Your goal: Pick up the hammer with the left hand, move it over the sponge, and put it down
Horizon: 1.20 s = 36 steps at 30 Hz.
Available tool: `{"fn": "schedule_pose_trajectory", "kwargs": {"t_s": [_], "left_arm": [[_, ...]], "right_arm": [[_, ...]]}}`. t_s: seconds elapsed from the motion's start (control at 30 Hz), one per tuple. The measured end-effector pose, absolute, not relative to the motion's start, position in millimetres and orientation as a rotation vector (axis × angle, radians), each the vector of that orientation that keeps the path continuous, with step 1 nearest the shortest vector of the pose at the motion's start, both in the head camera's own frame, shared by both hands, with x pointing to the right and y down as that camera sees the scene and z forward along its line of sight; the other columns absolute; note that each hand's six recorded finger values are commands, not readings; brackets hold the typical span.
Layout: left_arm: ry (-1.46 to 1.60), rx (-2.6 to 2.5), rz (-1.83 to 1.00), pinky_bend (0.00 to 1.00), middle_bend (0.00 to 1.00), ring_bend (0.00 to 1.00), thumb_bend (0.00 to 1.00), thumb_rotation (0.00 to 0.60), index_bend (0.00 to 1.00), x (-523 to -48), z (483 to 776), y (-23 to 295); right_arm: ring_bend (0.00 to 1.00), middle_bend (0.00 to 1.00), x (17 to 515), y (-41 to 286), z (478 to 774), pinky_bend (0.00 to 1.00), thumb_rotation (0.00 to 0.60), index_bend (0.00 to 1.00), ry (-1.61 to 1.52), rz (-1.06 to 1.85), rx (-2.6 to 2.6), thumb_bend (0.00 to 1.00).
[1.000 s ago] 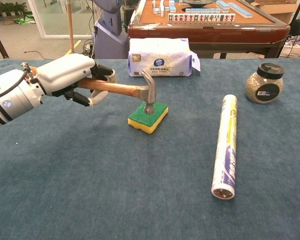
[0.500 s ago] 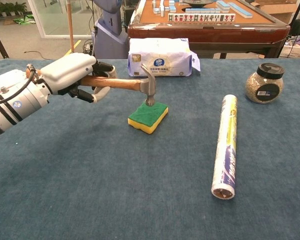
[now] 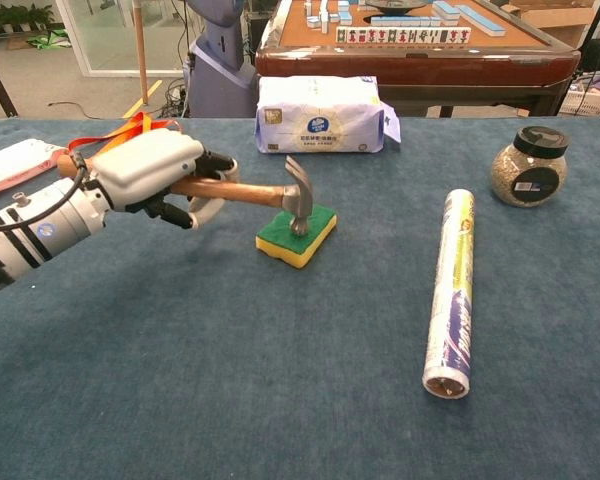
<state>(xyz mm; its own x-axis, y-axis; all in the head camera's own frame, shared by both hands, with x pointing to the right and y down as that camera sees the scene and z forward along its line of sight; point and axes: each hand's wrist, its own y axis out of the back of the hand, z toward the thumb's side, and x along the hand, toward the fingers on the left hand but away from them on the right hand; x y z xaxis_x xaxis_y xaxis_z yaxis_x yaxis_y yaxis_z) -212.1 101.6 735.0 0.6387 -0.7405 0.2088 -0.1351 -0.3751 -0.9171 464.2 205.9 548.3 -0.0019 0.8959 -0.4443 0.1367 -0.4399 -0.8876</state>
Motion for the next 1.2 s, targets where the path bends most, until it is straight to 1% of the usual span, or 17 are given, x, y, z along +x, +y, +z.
{"fn": "schedule_pose_trajectory", "kwargs": {"t_s": [0.13, 0.27, 0.5, 0.73, 0.83, 0.97, 1.2], "left_arm": [[0.767, -1.874, -0.73, 0.44, 0.82, 0.6, 0.53, 0.6, 0.77, -215, 724, 94], [0.792, -1.882, -0.714, 0.44, 0.82, 0.6, 0.53, 0.6, 0.77, -217, 720, 92], [0.717, -1.886, -0.731, 0.44, 0.82, 0.6, 0.53, 0.6, 0.77, -212, 729, 102], [0.626, -1.889, -0.789, 0.44, 0.82, 0.6, 0.53, 0.6, 0.77, -208, 745, 110], [0.617, -1.89, -0.791, 0.44, 0.82, 0.6, 0.53, 0.6, 0.77, -207, 746, 112], [0.643, -1.894, -0.772, 0.44, 0.82, 0.6, 0.53, 0.6, 0.77, -209, 741, 109], [0.748, -1.887, -0.726, 0.44, 0.82, 0.6, 0.53, 0.6, 0.77, -222, 723, 94]], "right_arm": [[0.32, 0.43, 464, 206, 548, 0.33, 0.6, 0.37, -1.081, 1.502, -1.632, 0.17], [0.33, 0.43, 464, 206, 549, 0.33, 0.6, 0.37, -1.077, 1.503, -1.632, 0.17], [0.32, 0.43, 464, 206, 549, 0.33, 0.6, 0.37, -1.077, 1.508, -1.63, 0.17], [0.32, 0.43, 465, 206, 549, 0.33, 0.6, 0.37, -1.078, 1.51, -1.631, 0.17], [0.32, 0.43, 465, 206, 549, 0.33, 0.6, 0.37, -1.083, 1.508, -1.631, 0.17], [0.32, 0.43, 465, 206, 549, 0.33, 0.6, 0.37, -1.083, 1.507, -1.633, 0.17], [0.32, 0.43, 464, 206, 548, 0.33, 0.6, 0.37, -1.083, 1.502, -1.635, 0.17]]}}
